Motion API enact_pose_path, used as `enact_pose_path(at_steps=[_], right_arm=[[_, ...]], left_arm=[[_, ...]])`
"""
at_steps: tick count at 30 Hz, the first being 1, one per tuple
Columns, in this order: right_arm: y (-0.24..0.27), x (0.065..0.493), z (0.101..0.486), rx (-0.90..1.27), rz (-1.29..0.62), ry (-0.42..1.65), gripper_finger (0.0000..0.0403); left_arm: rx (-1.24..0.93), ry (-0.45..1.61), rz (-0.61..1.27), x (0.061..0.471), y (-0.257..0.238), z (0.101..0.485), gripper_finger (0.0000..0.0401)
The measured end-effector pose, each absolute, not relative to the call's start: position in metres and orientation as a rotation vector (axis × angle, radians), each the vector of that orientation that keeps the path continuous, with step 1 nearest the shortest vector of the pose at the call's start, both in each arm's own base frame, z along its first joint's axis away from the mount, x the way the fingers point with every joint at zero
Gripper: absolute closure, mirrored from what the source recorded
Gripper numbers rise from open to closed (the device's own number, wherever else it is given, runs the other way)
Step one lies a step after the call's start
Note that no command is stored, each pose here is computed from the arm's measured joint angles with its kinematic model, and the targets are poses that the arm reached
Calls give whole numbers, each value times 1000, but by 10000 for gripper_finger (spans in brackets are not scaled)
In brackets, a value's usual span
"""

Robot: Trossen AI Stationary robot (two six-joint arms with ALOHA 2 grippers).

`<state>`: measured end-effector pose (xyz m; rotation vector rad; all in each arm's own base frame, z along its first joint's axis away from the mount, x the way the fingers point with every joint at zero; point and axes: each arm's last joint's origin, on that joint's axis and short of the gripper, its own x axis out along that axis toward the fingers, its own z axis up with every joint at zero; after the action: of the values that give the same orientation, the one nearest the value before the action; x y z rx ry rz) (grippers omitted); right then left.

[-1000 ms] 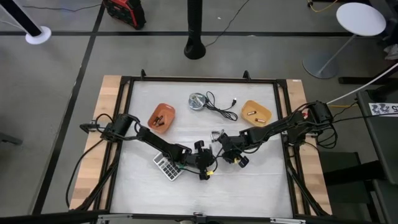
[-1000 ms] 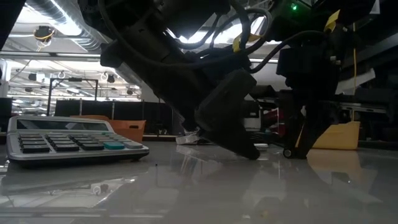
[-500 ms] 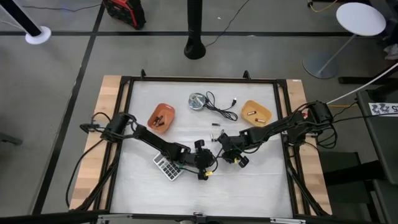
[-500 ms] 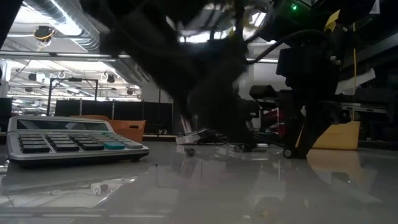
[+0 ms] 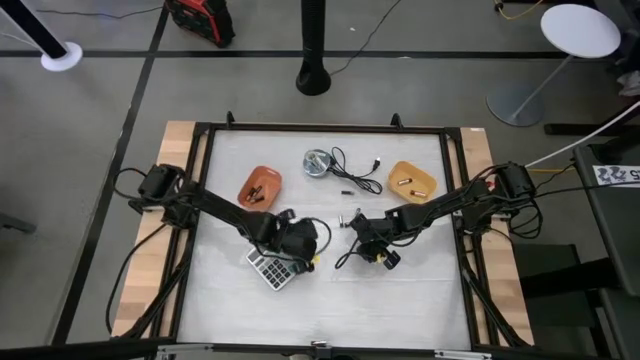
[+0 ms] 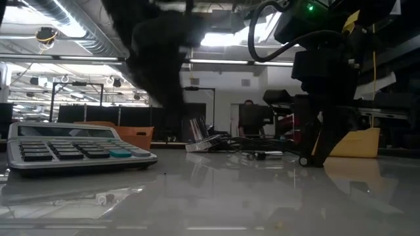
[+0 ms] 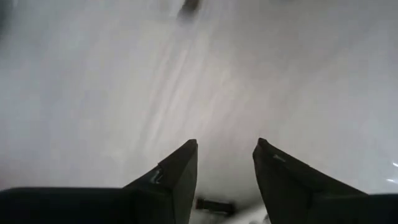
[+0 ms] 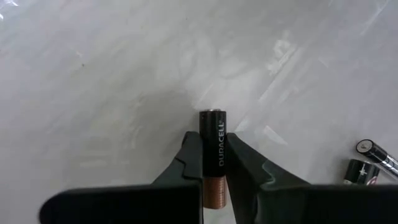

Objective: Sort batteries
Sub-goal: Put the black battery into the orange bin

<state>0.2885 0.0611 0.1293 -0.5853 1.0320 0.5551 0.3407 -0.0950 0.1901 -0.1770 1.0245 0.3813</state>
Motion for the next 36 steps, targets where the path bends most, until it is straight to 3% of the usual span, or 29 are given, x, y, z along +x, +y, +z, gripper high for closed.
enact_pose_path(at_steps=[5, 12, 21, 27, 36], right_arm=[[61, 289, 130, -586, 554, 1025, 370], [63, 297, 137, -593, 542, 1000, 370], [63, 323, 168, -684, 463, 876, 370], [48, 347, 191, -698, 359, 656, 370], [10, 384, 218, -659, 233, 127, 370]], left_arm=[[-255, 1153, 424, 331, -91, 184, 253], [-268, 1168, 448, 328, -86, 188, 263], [-246, 1190, 525, 294, -71, 231, 292], [-164, 1035, 665, 257, -68, 271, 315], [-195, 690, 794, 212, -70, 305, 325]])
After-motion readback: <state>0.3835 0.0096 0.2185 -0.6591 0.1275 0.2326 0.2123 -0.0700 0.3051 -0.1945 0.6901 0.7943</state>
